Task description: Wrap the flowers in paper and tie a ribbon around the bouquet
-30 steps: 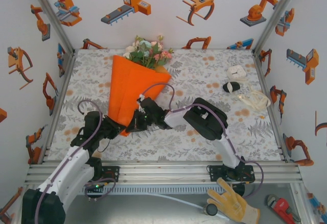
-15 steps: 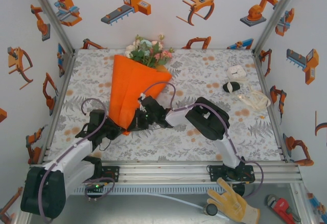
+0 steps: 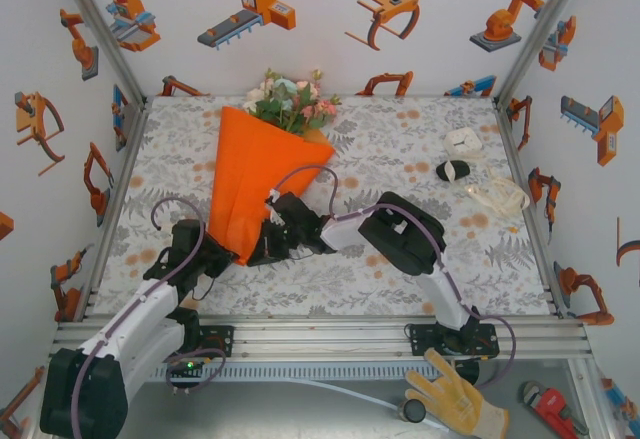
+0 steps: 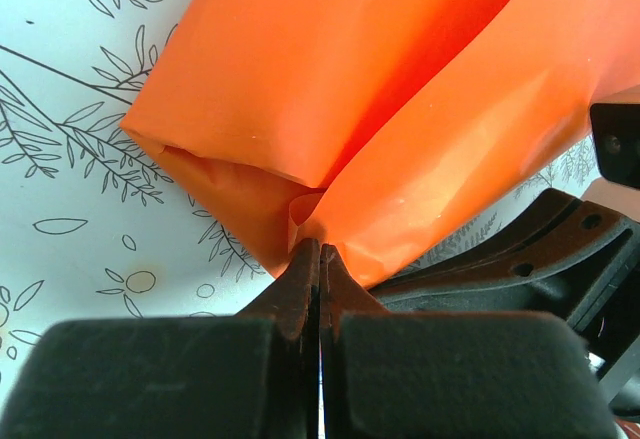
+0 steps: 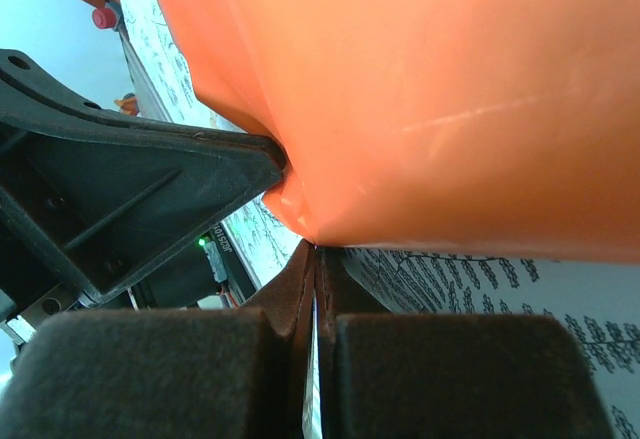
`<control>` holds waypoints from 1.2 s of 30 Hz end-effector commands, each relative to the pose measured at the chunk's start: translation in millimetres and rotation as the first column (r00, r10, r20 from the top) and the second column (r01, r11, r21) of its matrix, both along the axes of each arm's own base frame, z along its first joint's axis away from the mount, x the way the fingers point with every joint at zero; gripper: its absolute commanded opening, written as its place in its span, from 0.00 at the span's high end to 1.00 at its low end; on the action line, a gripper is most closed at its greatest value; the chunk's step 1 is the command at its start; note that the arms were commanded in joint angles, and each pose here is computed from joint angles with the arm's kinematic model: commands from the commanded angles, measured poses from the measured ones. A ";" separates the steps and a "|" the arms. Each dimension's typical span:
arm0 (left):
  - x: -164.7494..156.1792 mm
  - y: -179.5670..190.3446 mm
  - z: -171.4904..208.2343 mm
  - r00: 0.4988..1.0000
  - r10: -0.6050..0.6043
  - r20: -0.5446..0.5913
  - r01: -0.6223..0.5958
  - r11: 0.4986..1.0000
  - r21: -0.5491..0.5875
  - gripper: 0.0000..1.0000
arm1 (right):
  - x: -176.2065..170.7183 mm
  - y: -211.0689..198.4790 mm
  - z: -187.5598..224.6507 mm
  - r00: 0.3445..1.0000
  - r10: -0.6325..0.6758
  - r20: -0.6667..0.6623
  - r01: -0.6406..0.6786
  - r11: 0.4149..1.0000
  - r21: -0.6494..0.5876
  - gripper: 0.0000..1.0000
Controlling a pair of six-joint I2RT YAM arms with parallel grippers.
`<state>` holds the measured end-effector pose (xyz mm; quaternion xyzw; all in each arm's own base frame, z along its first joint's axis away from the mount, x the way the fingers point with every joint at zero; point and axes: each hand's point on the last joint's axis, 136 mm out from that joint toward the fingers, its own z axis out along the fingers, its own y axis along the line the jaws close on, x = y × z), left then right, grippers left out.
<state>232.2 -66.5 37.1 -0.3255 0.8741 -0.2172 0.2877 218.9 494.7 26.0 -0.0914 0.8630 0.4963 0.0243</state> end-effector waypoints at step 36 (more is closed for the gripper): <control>-24.2 14.6 -19.2 0.996 0.019 -0.088 -0.013 0.998 0.066 1.00 | 243.0 -179.1 -28.7 0.700 -0.713 0.035 0.713 0.701 0.004 0.97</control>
